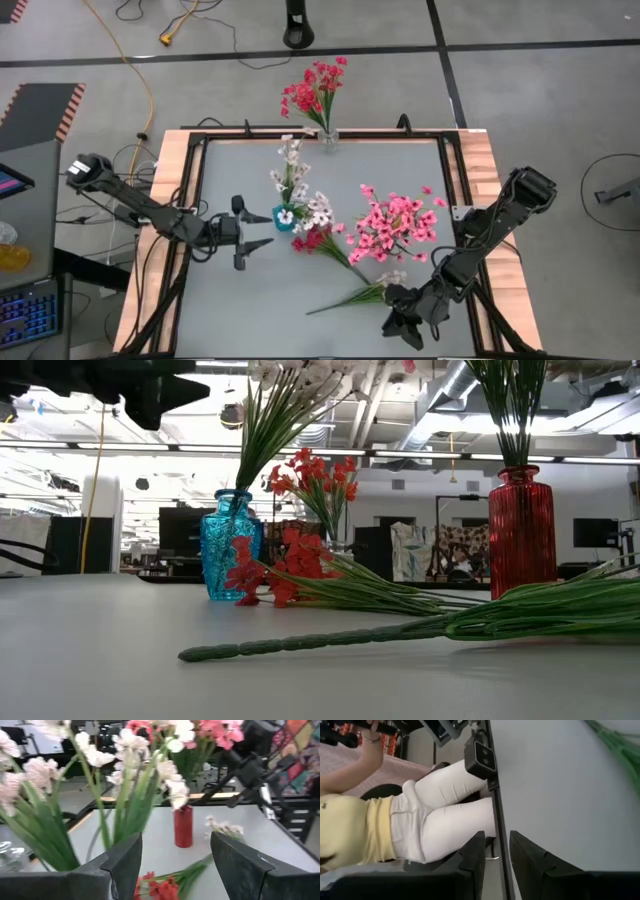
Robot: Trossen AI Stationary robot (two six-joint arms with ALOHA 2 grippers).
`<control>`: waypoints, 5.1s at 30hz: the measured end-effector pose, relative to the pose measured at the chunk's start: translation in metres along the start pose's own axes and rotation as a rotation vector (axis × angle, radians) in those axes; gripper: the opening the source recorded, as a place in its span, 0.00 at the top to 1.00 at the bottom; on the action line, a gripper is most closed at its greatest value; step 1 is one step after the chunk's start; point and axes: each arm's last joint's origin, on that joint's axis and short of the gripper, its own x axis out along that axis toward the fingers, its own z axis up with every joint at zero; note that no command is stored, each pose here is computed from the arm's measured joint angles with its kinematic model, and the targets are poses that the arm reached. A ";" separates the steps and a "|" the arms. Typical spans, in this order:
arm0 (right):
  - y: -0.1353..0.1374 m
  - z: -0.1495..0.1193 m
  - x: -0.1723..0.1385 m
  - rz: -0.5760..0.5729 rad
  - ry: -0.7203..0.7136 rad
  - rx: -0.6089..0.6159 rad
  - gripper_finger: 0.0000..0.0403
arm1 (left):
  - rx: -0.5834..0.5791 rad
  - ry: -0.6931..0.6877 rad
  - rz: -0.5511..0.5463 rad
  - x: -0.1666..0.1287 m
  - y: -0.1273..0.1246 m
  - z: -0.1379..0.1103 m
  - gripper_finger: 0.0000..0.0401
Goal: Sort flowers into vase by color
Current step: Put the white flower into the blue vase
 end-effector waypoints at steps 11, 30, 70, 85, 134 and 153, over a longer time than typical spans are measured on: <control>0.000 0.001 0.000 -0.004 -0.005 -0.026 0.71 | -0.139 0.013 -0.141 -0.011 -0.025 -0.003 0.44; -0.001 0.001 0.000 -0.005 -0.006 -0.025 0.71 | -0.033 0.206 -0.170 0.102 -0.149 0.020 0.44; 0.005 -0.002 -0.004 0.047 0.047 -0.022 0.71 | -0.131 0.726 -0.018 0.258 -0.163 -0.064 0.44; 0.005 -0.002 -0.004 0.046 0.046 -0.022 0.71 | -0.142 0.739 -0.031 0.262 -0.165 -0.081 0.44; 0.004 -0.002 -0.004 0.026 0.019 -0.034 0.71 | 0.092 0.656 0.163 0.142 -0.234 0.008 1.00; 0.006 0.012 -0.006 -0.090 -0.335 -0.139 0.71 | 0.078 0.250 0.307 0.101 -0.254 0.068 1.00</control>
